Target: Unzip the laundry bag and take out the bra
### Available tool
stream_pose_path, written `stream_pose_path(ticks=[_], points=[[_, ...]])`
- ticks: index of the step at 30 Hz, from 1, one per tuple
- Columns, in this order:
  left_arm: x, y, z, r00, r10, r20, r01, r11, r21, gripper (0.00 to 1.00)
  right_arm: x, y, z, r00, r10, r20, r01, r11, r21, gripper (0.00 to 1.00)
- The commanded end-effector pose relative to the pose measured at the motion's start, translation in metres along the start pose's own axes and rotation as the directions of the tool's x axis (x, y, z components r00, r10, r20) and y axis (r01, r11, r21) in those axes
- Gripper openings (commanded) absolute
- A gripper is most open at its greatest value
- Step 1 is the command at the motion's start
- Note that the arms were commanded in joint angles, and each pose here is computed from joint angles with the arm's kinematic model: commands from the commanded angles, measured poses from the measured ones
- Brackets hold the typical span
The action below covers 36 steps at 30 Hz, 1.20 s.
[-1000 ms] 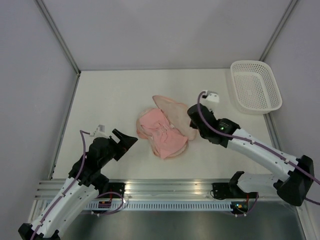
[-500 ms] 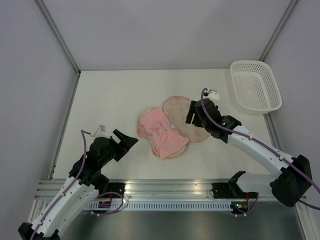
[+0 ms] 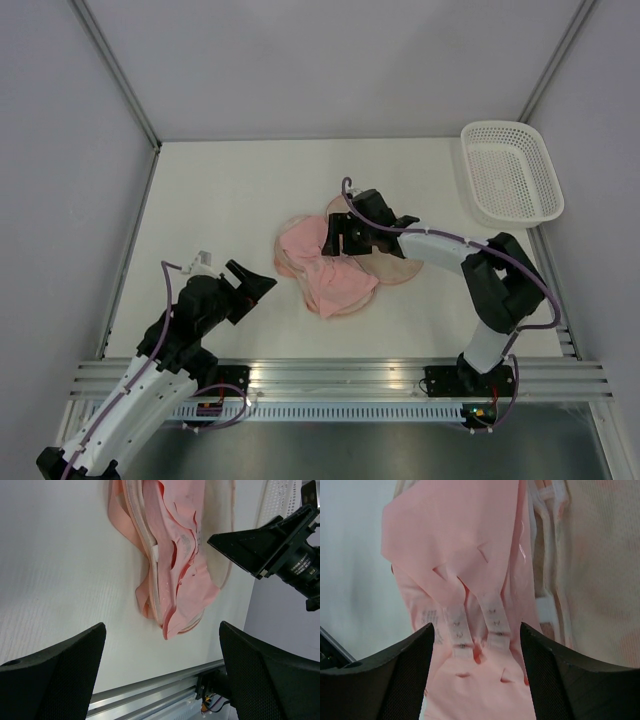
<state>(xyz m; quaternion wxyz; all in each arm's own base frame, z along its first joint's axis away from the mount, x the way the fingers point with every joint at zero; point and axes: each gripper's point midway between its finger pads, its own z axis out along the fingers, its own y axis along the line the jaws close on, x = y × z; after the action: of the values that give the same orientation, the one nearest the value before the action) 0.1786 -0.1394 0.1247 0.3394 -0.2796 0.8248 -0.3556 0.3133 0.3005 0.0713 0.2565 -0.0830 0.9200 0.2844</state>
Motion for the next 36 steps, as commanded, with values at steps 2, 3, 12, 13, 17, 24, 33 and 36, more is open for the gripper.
stream_pose_path(ticks=[2, 3, 12, 13, 17, 24, 33, 36], points=[[-0.001, -0.006, -0.005, 1.000, 0.008, 0.000, -0.008, 1.000, 0.019, 0.96, -0.030, 0.023, 0.018, 0.996, -0.082, 0.035, 0.086, 0.987, -0.134, 0.74], [-0.001, -0.006, -0.005, 1.000, 0.008, -0.002, -0.008, 1.000, 0.020, 0.96, -0.031, 0.023, 0.021, 0.996, -0.089, 0.031, 0.092, 0.986, -0.137, 0.74], [0.000, -0.003, -0.003, 1.000, 0.010, -0.003, -0.010, 1.000, 0.014, 0.96, 0.002, 0.007, 0.047, 0.993, -0.102, -0.067, 0.090, 0.982, -0.164, 0.72], [0.000, -0.003, -0.003, 1.000, 0.011, -0.004, -0.011, 1.000, 0.012, 0.96, 0.005, 0.009, 0.047, 0.991, -0.108, -0.075, 0.093, 0.979, -0.182, 0.72], [0.001, -0.002, -0.003, 1.000, 0.008, -0.006, -0.008, 1.000, 0.011, 0.96, 0.015, 0.022, 0.042, 0.988, -0.122, -0.098, 0.090, 0.956, -0.279, 0.49], [0.002, -0.002, -0.003, 1.000, 0.005, -0.010, -0.005, 1.000, 0.010, 0.96, 0.020, 0.042, 0.025, 0.985, -0.136, -0.107, 0.085, 0.918, -0.388, 0.00], [0.001, -0.003, -0.004, 1.000, 0.004, -0.009, -0.004, 1.000, 0.013, 0.96, -0.015, 0.094, -0.035, 0.983, -0.183, -0.007, 0.151, 0.835, -0.529, 0.00], [0.001, -0.003, -0.004, 1.000, 0.004, -0.009, -0.004, 1.000, 0.013, 0.96, -0.039, 0.117, -0.067, 0.978, -0.196, 0.073, 0.203, 0.802, -0.562, 0.01]])
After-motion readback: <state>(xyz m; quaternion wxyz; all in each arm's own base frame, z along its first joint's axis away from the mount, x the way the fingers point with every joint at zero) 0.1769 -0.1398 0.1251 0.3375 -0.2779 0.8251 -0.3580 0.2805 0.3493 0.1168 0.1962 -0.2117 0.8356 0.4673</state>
